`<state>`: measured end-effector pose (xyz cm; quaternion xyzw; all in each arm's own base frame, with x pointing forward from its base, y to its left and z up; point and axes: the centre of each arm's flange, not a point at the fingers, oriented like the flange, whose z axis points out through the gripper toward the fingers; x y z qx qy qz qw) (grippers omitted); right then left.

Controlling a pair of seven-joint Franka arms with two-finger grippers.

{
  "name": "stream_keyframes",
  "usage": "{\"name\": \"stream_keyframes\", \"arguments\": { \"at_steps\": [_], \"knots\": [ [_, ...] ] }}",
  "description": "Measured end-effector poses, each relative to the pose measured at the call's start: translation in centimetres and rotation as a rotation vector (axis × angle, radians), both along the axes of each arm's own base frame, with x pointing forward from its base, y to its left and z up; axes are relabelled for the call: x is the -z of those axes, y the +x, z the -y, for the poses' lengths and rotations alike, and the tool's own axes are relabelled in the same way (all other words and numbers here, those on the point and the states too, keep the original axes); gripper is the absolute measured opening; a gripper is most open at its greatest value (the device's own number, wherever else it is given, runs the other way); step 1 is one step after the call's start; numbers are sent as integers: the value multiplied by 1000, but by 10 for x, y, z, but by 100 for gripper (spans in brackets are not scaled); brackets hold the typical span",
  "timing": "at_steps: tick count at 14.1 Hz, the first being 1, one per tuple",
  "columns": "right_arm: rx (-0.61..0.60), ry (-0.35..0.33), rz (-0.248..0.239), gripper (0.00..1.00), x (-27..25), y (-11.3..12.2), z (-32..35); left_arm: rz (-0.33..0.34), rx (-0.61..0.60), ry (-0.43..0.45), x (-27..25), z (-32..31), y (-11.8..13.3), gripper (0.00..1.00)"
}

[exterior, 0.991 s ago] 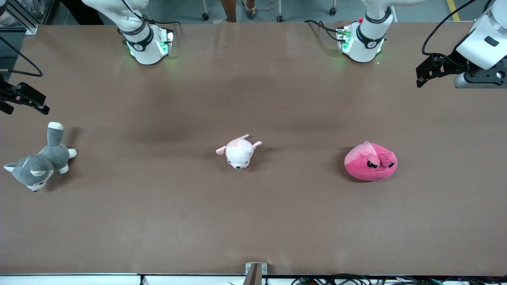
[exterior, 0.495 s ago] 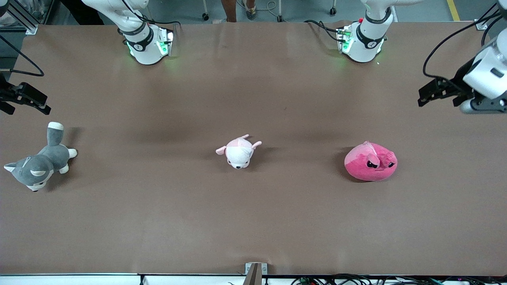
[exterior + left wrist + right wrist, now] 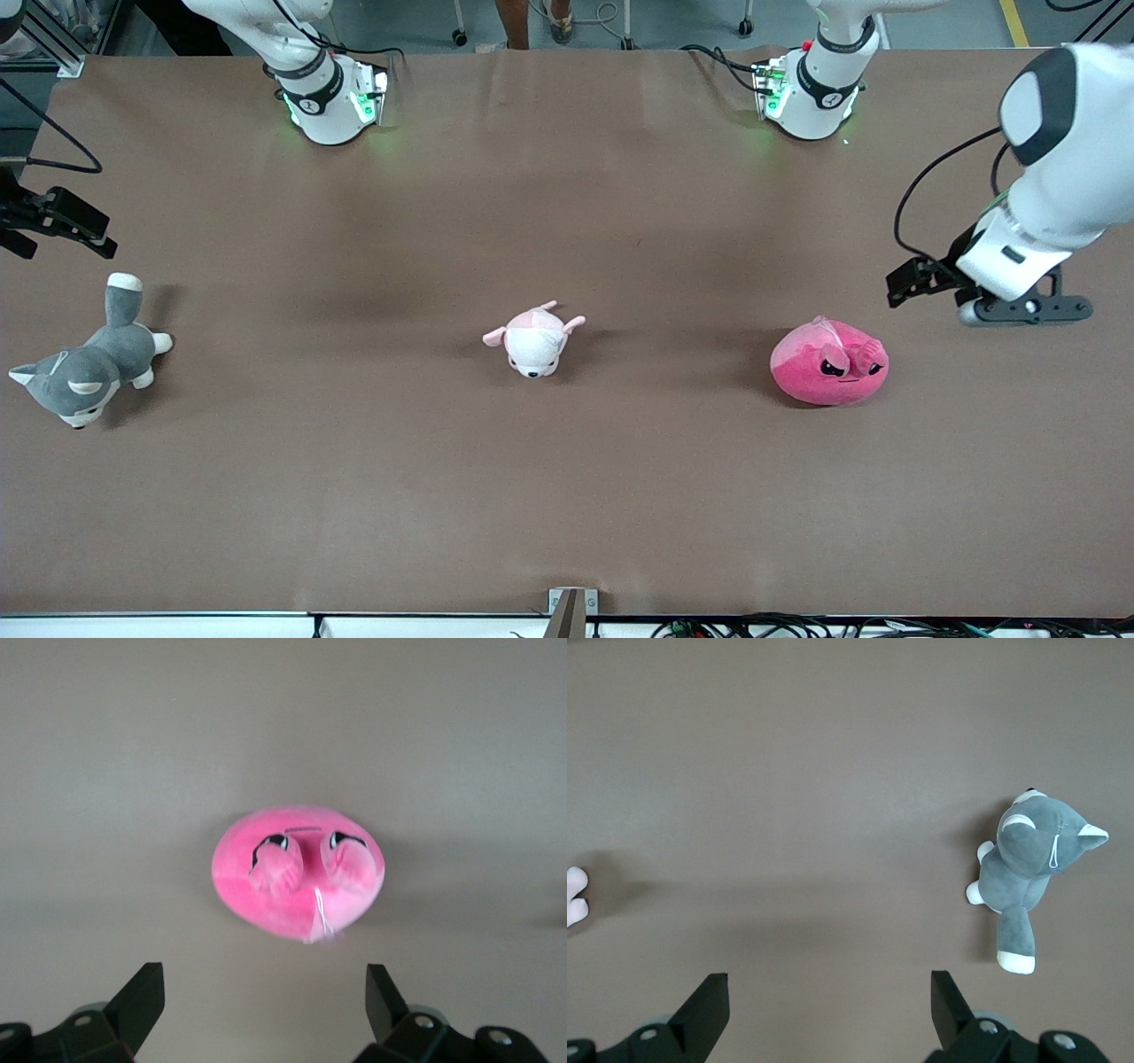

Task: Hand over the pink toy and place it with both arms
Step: 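Reach the left gripper down to the large pink plush toy, then grasp the pink plush with the left gripper and lift it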

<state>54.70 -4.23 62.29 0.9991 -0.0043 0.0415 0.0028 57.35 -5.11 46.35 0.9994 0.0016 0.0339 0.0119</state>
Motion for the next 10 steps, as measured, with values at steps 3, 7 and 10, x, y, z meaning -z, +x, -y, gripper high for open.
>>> {"name": "stream_keyframes", "arguments": {
  "at_steps": [3, 7, 10],
  "knots": [
    [0, 0, 6, 100, 18, 3, 0, 38, -11, -10, 48, 0, 14, 100],
    [-1, -1, 10, 100, 20, 0, 0, 49, -79, -24, 87, 2, 27, 96],
    [-4, -2, 26, 100, 12, -3, 0, 40, -86, -26, 104, 2, 30, 85]
  ]
}}
